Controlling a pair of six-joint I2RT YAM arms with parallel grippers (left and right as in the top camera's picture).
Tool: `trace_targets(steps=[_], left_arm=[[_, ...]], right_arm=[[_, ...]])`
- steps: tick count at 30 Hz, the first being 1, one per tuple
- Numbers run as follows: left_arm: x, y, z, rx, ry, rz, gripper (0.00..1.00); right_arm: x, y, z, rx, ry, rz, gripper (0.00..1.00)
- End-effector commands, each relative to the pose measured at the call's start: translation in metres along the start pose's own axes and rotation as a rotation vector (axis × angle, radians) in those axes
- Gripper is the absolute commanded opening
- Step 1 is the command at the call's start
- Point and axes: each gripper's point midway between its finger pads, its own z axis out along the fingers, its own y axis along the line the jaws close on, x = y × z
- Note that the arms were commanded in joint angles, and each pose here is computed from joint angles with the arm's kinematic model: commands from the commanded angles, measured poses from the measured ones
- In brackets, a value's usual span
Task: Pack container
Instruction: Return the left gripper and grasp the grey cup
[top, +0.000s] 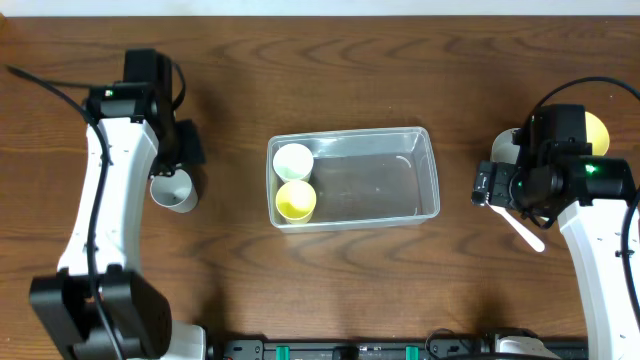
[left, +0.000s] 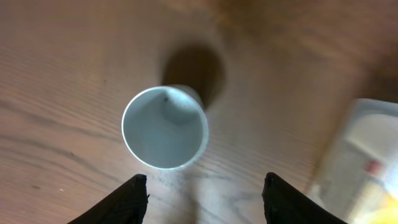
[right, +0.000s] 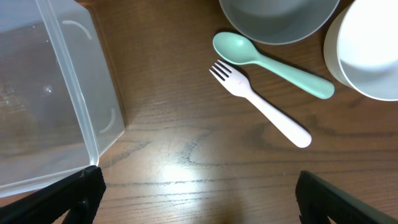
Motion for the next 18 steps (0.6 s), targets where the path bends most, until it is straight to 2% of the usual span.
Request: trace_targets(steps=[1,6,10,14,18], left_arm=[[0.017,0.005,0.035,0.003,0.098,-0.038,0.61],[0.031,0.006,0.077,-0.023,0.184,-0.036,0.61],[0.029,0.005,0.089,-0.028,0.198,-0.035,0.60],[0.024,0.004,0.091,-0.022,0.179,-0.036,0.33],[0.023,0.003,0.090,-0.021,0.175,-0.028,0.12]], right_arm=[[-0.005,-0.003,-0.003,0.010,-0.014,0.005,0.99],[-0.005,-0.003,-0.003,0.010,-0.014,0.005,0.99],[-0.004,-0.003,-0.003,0.010,-0.013,0.004,0.99],[-0.003,-0.004,-0.003,0.012,-0.006,0.004,0.99],[-0.002,-0.004,-0.003,0.012,-0.004,0.004,0.99]])
